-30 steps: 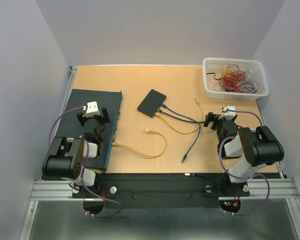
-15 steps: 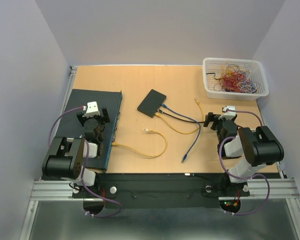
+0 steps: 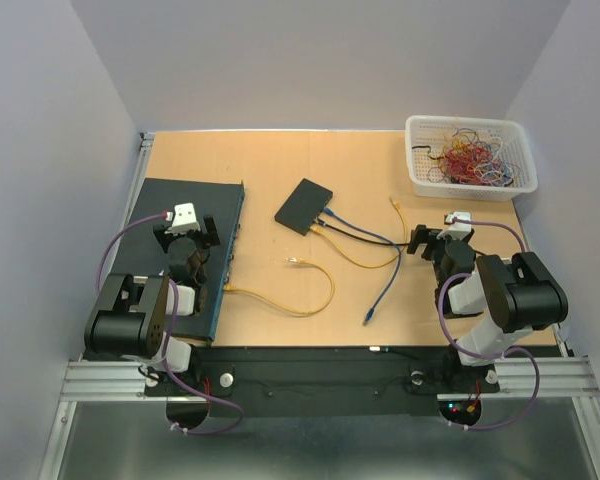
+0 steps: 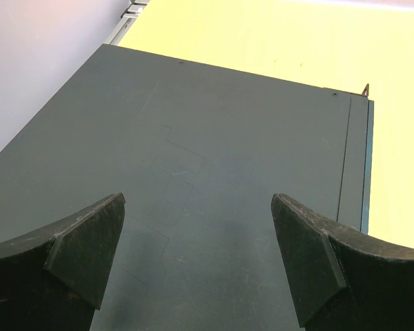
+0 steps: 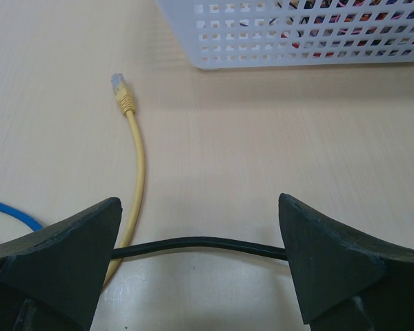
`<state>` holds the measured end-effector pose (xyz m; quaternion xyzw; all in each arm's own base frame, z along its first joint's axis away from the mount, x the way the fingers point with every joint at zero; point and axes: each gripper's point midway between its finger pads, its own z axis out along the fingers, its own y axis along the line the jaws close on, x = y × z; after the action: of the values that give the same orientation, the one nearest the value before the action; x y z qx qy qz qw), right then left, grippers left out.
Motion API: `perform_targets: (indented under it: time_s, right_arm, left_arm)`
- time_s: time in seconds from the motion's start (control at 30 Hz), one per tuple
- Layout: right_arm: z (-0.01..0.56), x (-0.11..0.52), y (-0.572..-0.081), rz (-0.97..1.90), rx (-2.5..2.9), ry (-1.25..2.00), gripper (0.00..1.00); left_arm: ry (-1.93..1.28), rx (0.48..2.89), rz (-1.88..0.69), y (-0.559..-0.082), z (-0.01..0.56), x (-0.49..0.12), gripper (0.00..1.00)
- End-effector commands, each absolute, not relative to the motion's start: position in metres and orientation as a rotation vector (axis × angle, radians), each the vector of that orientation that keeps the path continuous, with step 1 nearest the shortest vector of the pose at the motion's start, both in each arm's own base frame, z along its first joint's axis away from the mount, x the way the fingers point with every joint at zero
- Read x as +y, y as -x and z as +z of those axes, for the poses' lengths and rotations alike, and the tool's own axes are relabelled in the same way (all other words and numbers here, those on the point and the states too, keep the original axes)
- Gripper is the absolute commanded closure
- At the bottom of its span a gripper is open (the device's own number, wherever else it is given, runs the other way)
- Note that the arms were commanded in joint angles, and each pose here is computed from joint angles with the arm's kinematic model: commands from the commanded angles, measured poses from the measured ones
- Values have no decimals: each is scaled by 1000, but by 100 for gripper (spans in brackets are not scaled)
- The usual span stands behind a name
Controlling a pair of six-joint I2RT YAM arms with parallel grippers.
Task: Insert the plug into the switch port
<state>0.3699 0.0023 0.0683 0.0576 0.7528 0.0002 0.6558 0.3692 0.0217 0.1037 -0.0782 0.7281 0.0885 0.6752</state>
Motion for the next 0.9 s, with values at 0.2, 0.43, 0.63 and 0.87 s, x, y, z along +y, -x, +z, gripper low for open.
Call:
perform_targets:
  time_s: [0.2, 0.43, 0.63, 0.87]
  right_arm:
    - [96, 0, -379, -1, 1603, -122, 0]
    - [96, 0, -379, -1, 1603, -122, 0]
    - [95, 1, -379, 0, 1604, -121, 0]
    - [94, 1, -380, 1, 1610, -120, 0]
  left_arm:
    - [207, 1350, 154, -376, 177, 21, 1]
    - [207, 1350, 154, -376, 177, 21, 1]
    - [207, 1351, 154, -376, 176, 21, 1]
    - [207, 1350, 154, -376, 177, 21, 1]
